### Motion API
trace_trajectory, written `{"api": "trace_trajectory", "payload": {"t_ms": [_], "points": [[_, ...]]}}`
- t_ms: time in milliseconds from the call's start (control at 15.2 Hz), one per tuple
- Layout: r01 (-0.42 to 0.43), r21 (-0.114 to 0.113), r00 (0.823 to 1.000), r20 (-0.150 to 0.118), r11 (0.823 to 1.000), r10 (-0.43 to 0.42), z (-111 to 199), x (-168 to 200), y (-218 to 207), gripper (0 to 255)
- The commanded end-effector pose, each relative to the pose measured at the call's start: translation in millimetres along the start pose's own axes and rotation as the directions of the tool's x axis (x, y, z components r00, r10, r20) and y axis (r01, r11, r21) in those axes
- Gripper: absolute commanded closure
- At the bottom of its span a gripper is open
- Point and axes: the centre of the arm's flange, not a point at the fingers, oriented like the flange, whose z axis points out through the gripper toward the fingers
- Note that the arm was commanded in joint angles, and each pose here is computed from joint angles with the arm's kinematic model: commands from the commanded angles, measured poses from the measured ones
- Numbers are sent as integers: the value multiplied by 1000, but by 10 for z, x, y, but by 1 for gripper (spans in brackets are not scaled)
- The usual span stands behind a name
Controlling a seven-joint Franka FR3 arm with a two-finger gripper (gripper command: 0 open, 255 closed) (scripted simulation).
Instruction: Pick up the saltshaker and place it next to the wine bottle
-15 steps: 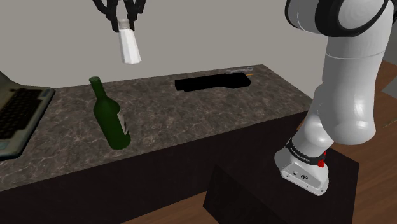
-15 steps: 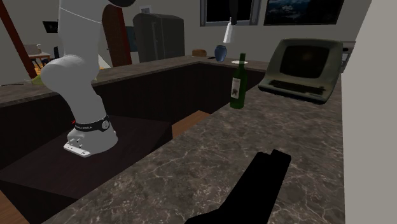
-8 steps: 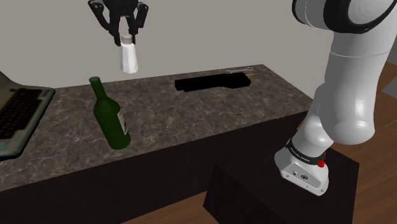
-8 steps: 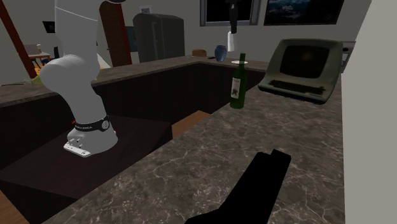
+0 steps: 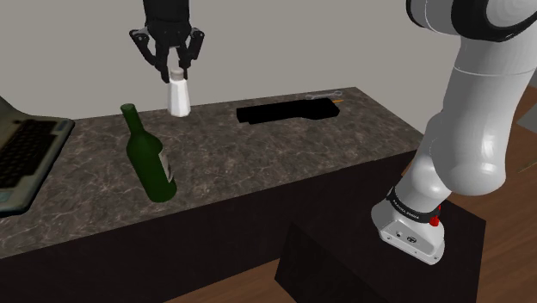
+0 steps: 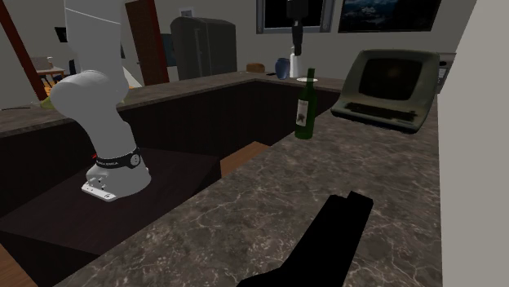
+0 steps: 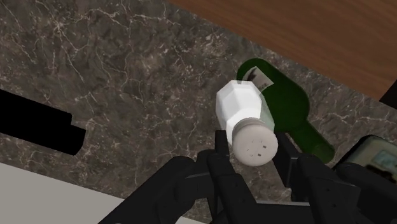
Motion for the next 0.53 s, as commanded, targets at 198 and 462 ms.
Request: {"api": "trace_trajectory", "payload": {"t_ms": [198, 462], "points": [[0, 1, 1000, -1, 1000, 0, 259, -25, 18, 255], [0, 1, 1000, -1, 1000, 0, 468, -48, 32, 255]]}}
